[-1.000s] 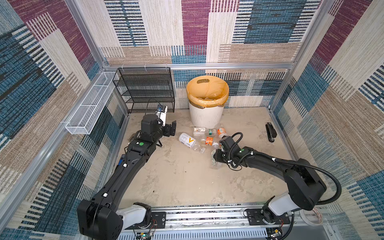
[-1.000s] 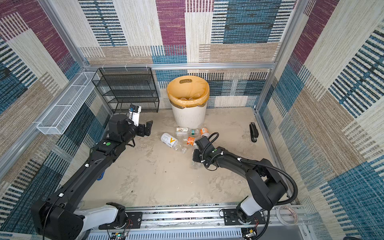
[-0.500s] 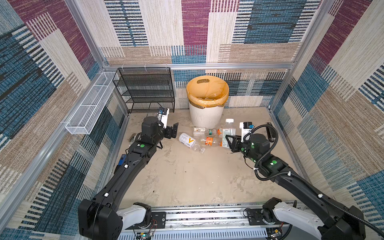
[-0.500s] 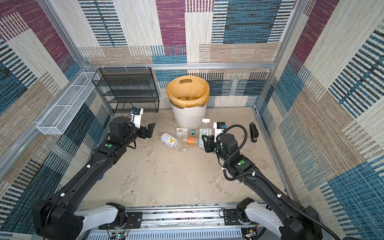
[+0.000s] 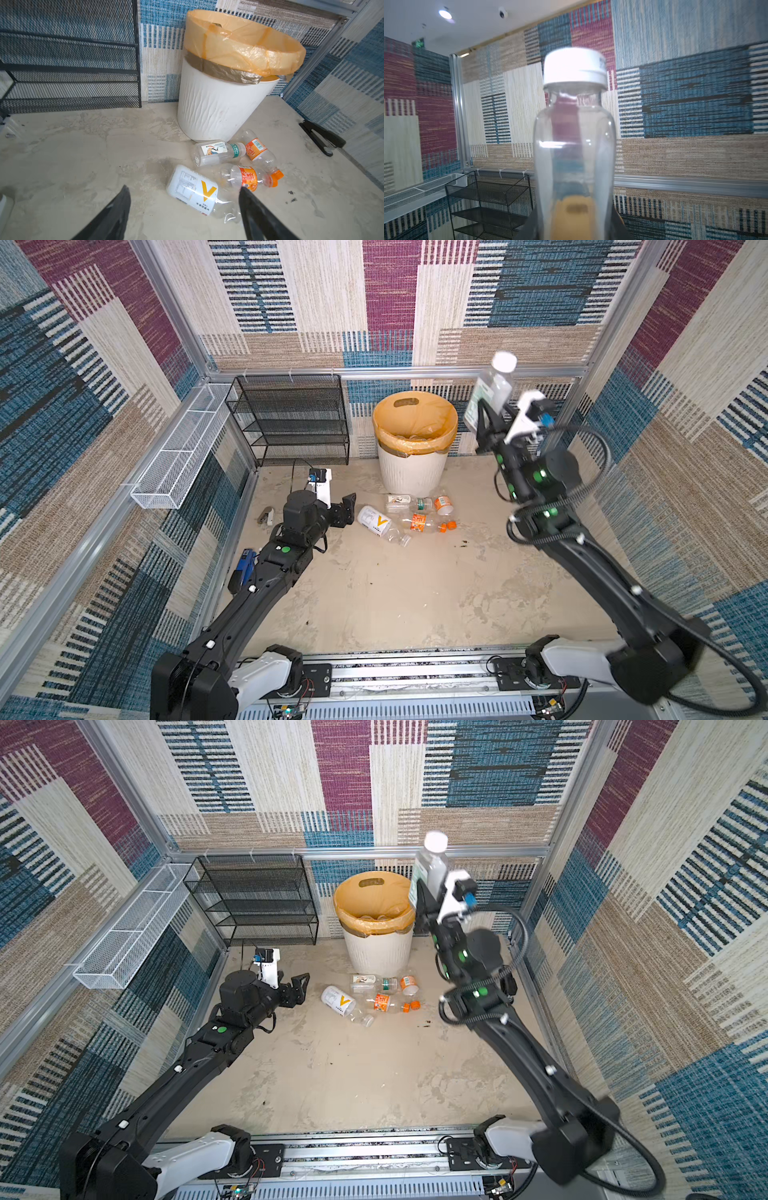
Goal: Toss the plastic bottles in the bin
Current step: 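Lift the white-capped bottle with the right gripper and carry it over the bin, then open the right gripper over the bin and draw the right arm back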
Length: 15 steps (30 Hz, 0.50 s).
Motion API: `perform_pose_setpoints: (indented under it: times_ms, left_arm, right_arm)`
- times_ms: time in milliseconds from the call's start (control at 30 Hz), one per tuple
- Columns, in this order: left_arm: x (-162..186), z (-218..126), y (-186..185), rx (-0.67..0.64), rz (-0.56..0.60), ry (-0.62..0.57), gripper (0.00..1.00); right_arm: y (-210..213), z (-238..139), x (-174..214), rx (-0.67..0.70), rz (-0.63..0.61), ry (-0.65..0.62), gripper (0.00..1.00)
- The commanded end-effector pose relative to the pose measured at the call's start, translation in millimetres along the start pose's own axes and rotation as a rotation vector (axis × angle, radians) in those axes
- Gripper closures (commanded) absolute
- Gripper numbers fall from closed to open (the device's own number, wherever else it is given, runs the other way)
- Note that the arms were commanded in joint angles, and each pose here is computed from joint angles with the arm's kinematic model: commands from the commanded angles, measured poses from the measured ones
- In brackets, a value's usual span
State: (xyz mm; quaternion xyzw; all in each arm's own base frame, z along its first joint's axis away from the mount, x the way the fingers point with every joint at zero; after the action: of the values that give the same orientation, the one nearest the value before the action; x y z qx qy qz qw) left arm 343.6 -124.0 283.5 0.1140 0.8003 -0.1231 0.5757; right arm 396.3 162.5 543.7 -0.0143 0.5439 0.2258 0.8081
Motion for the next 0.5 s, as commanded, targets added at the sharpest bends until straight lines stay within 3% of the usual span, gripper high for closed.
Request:
perform_pose_setpoints:
  times_ms: [0,67,200,467]
  left_arm:
    - [14.2,0.4,-7.2,-0.039,-0.103,0.037,0.12]
    - [25.7,-0.7,-14.4,-0.069,-0.096,0.068,0.07]
    - [45.8,3.8,-26.6,-0.055,-0.150,0.103,0.06]
    - [72.0,28.2,-38.8,-0.073,-0.300,0.218,0.06]
  right_arm:
    - [-2.6,61.0,51.7,0.008,-0.015,0.318,0.55]
    - [1.2,80.4,61.4,-0.023,-0.013,0.369,0.38]
    - [-1.2,86.6,66.5,-0.010,-0.016,0.411,0.10]
    - [-24.7,47.3,40.2,0.054,-0.040,0.326,0.03]
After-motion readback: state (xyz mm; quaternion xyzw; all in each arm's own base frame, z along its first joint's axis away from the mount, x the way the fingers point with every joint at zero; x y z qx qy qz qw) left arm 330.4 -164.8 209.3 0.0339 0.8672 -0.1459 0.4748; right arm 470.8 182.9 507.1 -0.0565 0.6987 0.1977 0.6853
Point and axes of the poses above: each gripper's point midway between its finger pads, its own z axis out along the fingers, its own y axis along the line the jaws close on, x = y × z, the point moved 3 cm from there along -z, back along the fingers, and after that the axes turned 9 degrees about z, right-handed, at the moved point
